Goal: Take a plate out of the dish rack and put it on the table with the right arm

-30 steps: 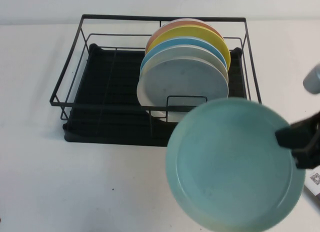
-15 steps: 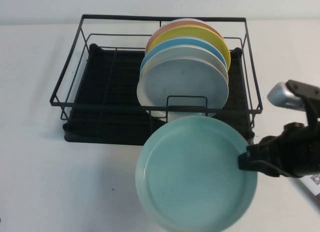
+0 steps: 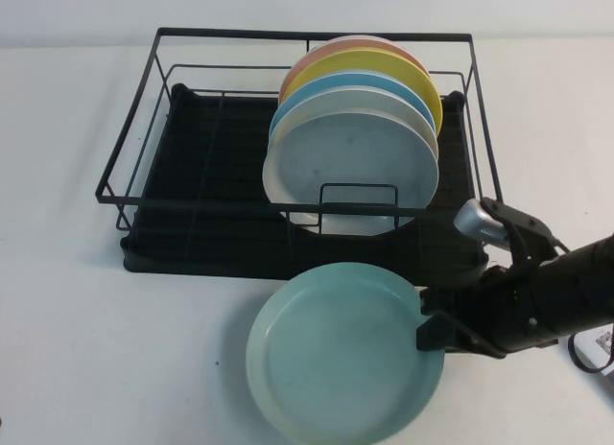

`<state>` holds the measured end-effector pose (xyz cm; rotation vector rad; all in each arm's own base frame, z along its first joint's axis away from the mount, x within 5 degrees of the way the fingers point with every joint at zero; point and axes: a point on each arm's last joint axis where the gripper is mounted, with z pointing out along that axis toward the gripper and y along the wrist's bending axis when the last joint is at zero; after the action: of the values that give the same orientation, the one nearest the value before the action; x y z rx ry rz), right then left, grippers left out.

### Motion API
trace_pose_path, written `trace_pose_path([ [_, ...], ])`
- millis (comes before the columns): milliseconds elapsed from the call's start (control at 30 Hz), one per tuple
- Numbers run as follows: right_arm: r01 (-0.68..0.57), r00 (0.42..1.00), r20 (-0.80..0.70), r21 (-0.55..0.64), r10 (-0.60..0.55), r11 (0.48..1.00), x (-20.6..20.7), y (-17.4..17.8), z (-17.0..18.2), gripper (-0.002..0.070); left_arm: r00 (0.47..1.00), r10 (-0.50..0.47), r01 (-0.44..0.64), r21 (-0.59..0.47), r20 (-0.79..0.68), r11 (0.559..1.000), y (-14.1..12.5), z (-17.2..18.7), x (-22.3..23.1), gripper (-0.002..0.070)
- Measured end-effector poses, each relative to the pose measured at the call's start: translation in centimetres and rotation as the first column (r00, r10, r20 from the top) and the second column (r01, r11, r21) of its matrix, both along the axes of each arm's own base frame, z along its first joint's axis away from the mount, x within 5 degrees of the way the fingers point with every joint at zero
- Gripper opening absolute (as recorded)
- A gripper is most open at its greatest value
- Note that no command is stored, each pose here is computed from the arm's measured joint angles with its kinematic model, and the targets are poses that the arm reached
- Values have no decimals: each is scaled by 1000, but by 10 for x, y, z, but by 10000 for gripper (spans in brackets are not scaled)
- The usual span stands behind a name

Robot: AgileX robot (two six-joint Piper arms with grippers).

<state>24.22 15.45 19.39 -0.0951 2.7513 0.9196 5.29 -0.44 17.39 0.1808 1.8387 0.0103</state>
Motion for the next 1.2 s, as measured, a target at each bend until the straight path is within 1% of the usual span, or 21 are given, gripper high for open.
trace_pose_path([
  [200,15,1000,-16,-28,-16,999,7,1,-15,27,1000,0,0,0,0,1000,0,0,0,-4],
  [267,22,1000,-17,-36,-23,999,8,1,-18,44,1000,0,0,0,0,1000,0,0,0,-4],
  [333,28,999,-15,-41,-29,999,10,1,-20,88,1000,0,0,0,0,1000,0,0,0,-4],
  [500,41,999,4,-53,-41,998,12,0,-22,279,1000,0,0,0,0,1000,0,0,0,-4],
  [567,40,999,16,-63,-39,997,13,-1,-22,329,1000,0,0,0,0,1000,0,0,0,-4],
  [667,13,999,39,-85,-10,996,15,-1,-20,368,1000,0,0,0,0,1000,0,0,0,-4],
  [767,-29,999,39,-97,33,995,19,-2,-13,378,1000,0,0,0,0,1000,0,0,0,-4],
  [867,-60,996,55,-110,66,992,25,-7,3,353,1000,0,0,0,0,1000,0,0,0,-4],
  [967,-84,989,109,-147,100,986,26,-14,29,252,1000,0,0,0,0,1000,0,0,0,-4],
  [1100,-101,973,185,-203,139,974,10,-26,65,95,1000,0,0,0,0,1000,0,0,0,-4],
  [1200,-89,953,262,-238,152,967,-9,-38,93,22,1000,0,0,0,0,1000,0,0,0,-4],
])
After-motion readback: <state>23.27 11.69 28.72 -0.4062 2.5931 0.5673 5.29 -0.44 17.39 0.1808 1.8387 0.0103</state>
